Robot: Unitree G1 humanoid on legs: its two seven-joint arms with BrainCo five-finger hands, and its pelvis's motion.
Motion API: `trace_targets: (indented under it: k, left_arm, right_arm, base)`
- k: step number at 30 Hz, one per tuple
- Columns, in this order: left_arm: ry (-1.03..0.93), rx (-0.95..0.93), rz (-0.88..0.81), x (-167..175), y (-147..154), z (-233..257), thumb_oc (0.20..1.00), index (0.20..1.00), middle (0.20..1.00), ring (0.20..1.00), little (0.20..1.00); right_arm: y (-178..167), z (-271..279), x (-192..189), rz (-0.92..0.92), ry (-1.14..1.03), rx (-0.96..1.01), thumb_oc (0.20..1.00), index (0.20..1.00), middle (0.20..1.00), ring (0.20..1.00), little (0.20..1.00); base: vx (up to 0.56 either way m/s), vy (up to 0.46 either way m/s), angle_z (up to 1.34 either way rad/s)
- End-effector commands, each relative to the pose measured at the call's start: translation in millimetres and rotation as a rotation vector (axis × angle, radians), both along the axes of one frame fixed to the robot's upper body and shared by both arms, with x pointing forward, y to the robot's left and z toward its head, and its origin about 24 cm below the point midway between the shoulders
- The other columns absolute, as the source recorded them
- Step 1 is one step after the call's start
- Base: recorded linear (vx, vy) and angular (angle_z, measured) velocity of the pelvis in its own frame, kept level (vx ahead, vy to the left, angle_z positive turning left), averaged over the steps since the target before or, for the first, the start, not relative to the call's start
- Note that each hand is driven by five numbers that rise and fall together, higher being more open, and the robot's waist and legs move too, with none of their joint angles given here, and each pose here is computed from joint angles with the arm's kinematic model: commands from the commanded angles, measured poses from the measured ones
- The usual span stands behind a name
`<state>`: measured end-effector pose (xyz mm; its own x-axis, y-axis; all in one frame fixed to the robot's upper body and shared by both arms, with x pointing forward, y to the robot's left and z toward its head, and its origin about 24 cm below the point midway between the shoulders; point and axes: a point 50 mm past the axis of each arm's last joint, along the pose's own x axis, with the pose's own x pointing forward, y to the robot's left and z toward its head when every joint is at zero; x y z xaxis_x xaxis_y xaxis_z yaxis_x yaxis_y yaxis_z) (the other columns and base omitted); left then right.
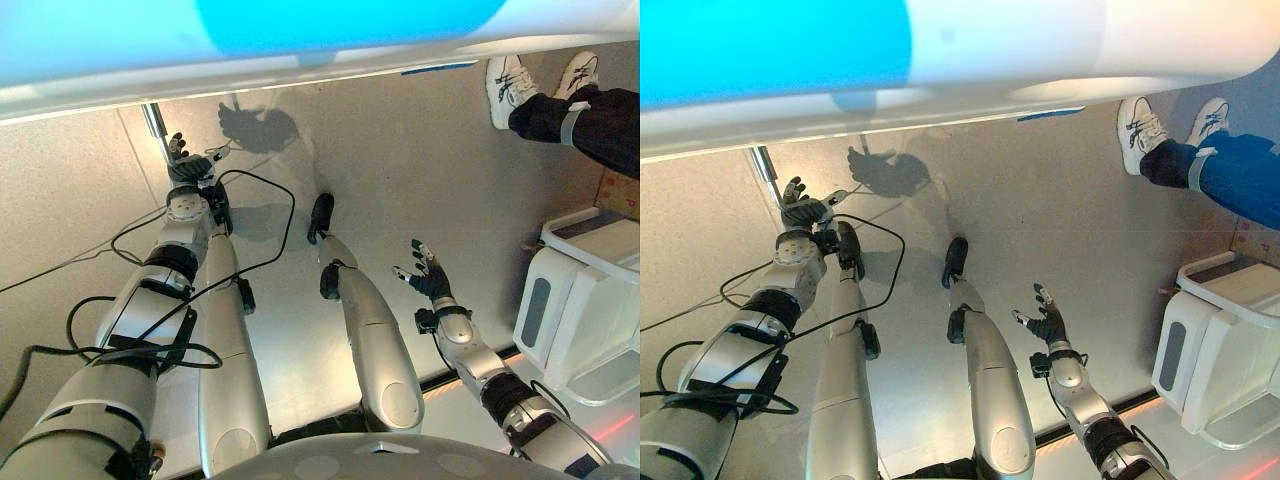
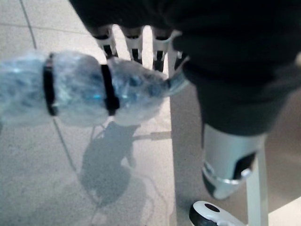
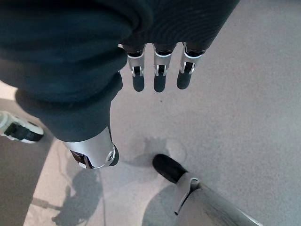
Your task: Raise the hospital bed
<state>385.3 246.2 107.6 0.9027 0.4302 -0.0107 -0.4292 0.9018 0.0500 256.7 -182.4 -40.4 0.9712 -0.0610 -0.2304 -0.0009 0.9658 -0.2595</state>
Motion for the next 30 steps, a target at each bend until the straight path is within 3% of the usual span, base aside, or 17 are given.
trace_targets:
  k: [1, 30]
  left_arm:
    - [-0.112, -0.015, 0.005, 10.8, -1.1, 34.8, 1.0, 1.0, 1.0, 1.0, 1.0]
    - [-0.036, 0.049, -0.026, 10.9, -12.4, 19.4, 1.0, 1.0, 1.0, 1.0, 1.0]
  right_arm:
    - [-16.6, 4.3, -6.1, -0.036, -0.027, 0.003, 1.0, 1.0, 1.0, 1.0, 1.0]
    - [-15.1, 7.0, -8.0, 0.004, -0.041, -0.012, 1.0, 1.0, 1.0, 1.0, 1.0]
  base:
    - [0.0, 0.0, 0.0]
    - [0.0, -0.004, 0.0]
